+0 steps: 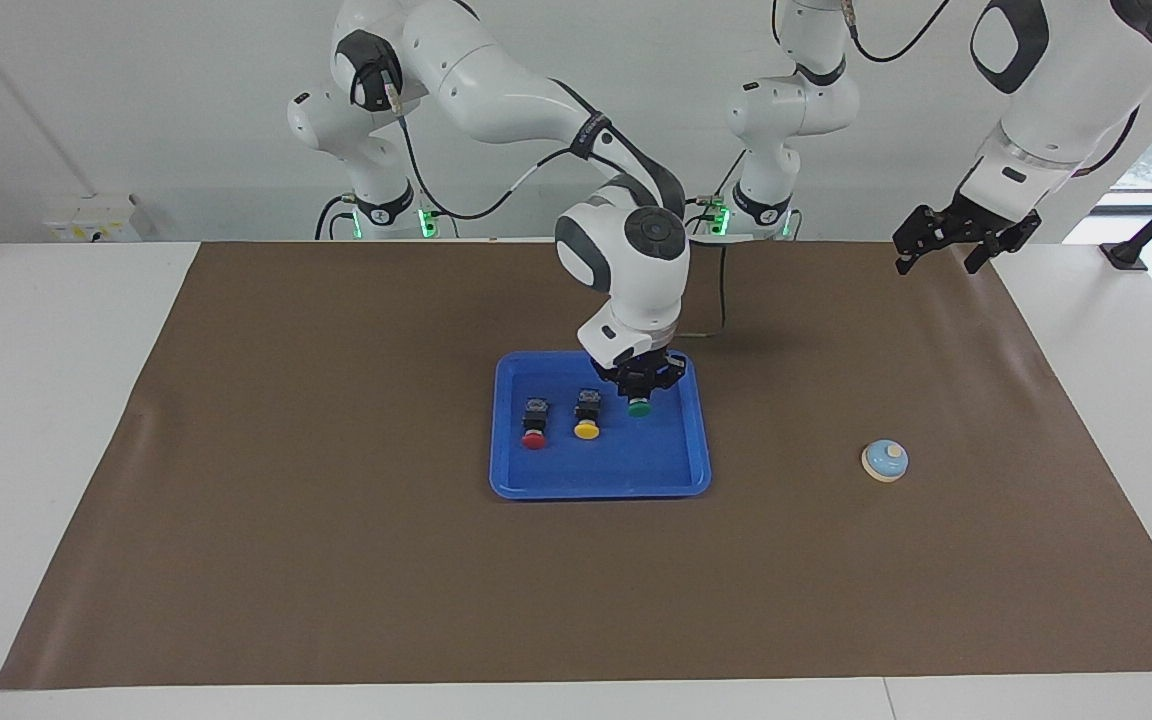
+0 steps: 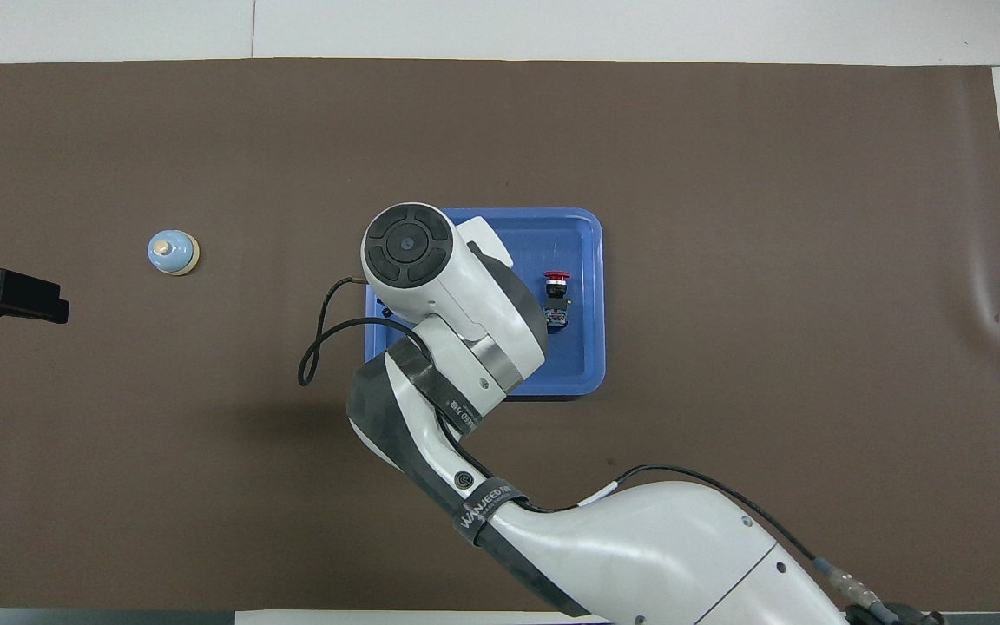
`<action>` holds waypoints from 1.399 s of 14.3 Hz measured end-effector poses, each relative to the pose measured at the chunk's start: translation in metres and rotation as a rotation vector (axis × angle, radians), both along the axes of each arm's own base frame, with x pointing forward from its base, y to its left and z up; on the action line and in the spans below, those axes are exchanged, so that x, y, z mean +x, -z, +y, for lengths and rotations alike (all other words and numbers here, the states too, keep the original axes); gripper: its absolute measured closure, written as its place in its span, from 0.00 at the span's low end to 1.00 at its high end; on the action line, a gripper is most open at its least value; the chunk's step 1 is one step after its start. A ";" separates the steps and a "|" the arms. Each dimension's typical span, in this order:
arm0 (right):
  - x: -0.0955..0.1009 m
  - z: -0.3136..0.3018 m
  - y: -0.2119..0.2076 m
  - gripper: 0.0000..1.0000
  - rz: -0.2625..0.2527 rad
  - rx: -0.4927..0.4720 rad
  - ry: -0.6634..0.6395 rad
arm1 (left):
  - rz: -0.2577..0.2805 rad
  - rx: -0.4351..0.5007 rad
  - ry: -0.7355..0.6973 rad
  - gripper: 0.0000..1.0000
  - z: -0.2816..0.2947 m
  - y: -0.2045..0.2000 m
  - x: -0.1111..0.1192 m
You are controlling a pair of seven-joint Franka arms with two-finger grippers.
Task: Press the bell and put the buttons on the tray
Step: 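Carry the green button over the tray with the right gripper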
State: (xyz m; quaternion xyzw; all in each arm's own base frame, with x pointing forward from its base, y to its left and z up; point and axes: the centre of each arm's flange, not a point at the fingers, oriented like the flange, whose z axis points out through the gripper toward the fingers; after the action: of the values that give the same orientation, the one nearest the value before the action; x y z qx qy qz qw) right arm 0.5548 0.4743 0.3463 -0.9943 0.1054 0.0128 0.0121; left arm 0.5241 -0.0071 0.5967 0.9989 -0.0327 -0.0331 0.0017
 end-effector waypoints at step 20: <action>0.041 -0.075 -0.051 0.00 0.005 -0.021 0.230 | 0.000 0.000 0.000 0.00 0.000 0.000 0.000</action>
State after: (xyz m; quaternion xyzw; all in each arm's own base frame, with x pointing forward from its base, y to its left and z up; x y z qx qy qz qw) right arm 0.5958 0.3991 0.3974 -0.9756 0.2191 0.0125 0.0028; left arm 0.5241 -0.0071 0.5967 0.9989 -0.0327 -0.0330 0.0017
